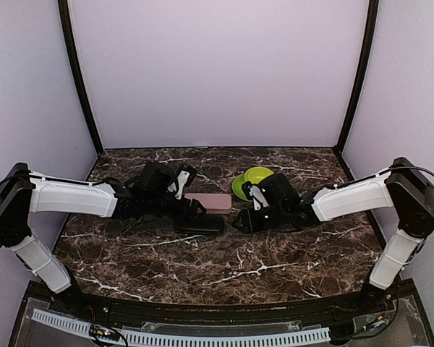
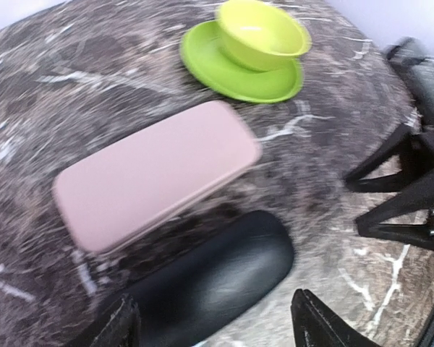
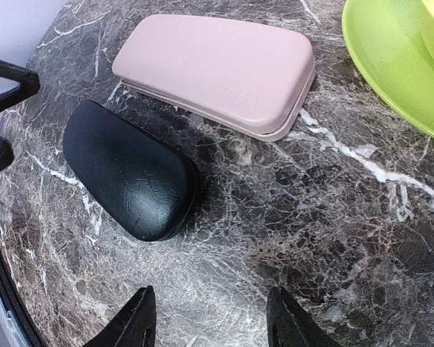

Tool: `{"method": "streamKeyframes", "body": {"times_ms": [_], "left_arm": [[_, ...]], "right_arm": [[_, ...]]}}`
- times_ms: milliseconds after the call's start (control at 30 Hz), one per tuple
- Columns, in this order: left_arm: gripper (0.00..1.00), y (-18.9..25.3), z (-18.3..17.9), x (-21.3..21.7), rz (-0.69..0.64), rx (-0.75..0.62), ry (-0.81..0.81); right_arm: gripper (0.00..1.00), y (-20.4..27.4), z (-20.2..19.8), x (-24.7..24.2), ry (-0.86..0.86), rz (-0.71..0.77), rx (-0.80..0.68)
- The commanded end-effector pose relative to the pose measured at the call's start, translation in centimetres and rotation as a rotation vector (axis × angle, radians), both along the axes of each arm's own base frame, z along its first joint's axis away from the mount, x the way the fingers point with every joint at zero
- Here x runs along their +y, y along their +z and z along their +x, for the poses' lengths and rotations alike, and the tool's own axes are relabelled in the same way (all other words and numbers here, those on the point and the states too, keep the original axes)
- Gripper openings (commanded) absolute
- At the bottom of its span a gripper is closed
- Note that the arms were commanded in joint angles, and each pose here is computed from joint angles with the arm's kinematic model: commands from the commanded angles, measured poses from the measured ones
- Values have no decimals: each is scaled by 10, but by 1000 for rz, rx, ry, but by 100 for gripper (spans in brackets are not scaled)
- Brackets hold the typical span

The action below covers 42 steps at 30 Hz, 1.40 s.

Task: Organize the sunglasses
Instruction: Close the case with sunglasses at the center of the board, then reset both arms

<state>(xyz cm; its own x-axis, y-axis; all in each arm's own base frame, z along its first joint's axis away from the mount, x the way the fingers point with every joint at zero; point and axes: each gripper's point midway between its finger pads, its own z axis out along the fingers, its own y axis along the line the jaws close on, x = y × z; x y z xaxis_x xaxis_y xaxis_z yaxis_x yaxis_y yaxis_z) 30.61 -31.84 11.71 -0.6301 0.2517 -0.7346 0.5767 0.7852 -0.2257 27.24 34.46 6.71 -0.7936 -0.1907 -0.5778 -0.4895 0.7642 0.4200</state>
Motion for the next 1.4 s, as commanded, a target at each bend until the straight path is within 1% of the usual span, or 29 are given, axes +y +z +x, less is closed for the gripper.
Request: {"method": "streamKeyframes", "body": {"times_ms": [0,133,300,400,533,600,700,800,933,1033,1267,1367], "left_arm": [[75,-7,5,37,5,77,94],[77,-21,7,56,-4,142,162],[77,-39,3,68,-48,223,196],[76,-49,0,68,-53,254,200],[74,-60,-3,62,-76,295,188],[71,-66,-6,57,-93,321,170],[65,-77,-8,53,-99,350,159],[54,-85,-10,52,-104,370,155],[43,-86,-14,49,-124,386,144],[38,-88,-16,43,-137,396,131],[35,-93,-34,-1,-145,425,47],[34,-95,-42,-22,-150,443,11]], "right_arm": [[56,11,0,6,66,12,-1],[61,12,10,26,77,55,13],[65,-1,18,51,82,109,82],[64,-8,22,61,73,123,104],[58,-13,23,66,64,131,121],[55,-16,21,68,66,132,131],[49,-22,19,69,67,128,147],[44,-28,16,68,65,123,159],[42,-26,15,66,59,128,153],[40,-21,14,63,53,134,144],[39,-12,11,35,5,118,121],[39,-10,8,17,-21,84,112]]}}
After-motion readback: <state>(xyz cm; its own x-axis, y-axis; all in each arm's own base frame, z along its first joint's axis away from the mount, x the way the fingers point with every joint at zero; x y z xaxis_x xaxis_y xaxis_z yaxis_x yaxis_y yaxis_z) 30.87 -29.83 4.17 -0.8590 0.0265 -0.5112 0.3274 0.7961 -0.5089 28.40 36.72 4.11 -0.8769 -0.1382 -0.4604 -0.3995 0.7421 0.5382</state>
